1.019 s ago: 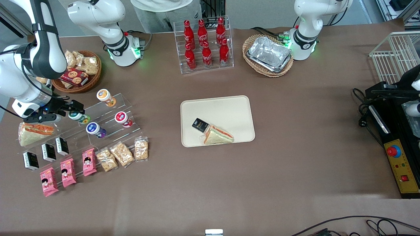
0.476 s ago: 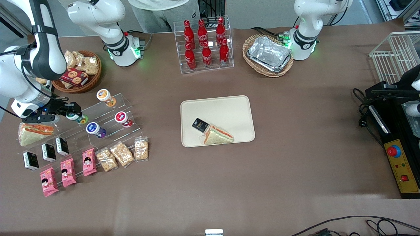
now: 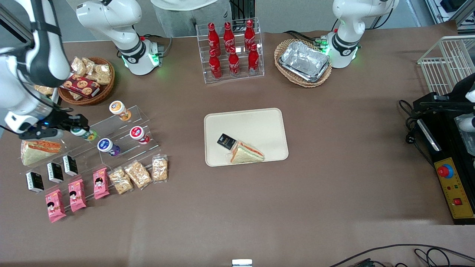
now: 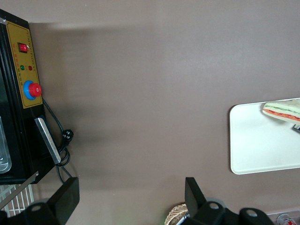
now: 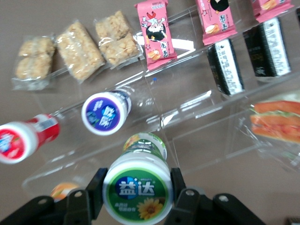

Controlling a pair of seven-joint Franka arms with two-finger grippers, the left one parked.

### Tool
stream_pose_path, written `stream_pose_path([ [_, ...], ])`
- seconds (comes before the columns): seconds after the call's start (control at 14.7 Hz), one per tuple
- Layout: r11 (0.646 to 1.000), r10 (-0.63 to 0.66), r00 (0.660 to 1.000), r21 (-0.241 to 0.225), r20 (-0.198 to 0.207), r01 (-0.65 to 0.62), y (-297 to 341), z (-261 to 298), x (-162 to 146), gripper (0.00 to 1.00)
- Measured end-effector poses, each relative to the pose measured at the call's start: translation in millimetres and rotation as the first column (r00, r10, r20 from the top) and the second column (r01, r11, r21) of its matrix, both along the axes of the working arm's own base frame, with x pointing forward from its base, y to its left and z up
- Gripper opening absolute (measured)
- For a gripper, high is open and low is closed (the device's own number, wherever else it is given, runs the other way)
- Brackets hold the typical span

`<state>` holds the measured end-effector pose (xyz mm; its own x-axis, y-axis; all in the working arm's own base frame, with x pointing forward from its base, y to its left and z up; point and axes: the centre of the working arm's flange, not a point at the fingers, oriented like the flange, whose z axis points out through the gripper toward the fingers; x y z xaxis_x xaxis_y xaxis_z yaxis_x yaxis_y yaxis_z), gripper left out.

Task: Place green gum on tray
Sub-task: 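Lift the green gum bottle up off the rack with the right gripper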

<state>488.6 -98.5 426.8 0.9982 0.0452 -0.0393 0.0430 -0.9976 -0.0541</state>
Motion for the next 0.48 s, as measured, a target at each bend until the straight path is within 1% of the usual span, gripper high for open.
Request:
stream_pose_path([
  [0.14, 1.000, -0.005, 0.999, 0.001, -0.034, 0.005, 3.7, 42.7, 7.6, 0.59],
  [0.2, 1.000, -0.013, 0.998, -0.007, -0.054, 0.012, 14.5, 63.1, 10.1, 0.59],
  [0.34, 0.998, -0.052, 0.994, -0.033, -0.096, 0.049, 55.8, 92.0, 11.4, 0.59],
  [0.41, 0.996, -0.074, 0.991, -0.052, -0.109, 0.069, 83.7, 101.3, 11.2, 0.59],
  [0.48, 0.994, -0.093, 0.989, -0.071, -0.113, 0.086, 114.5, 107.8, 10.4, 0.59],
])
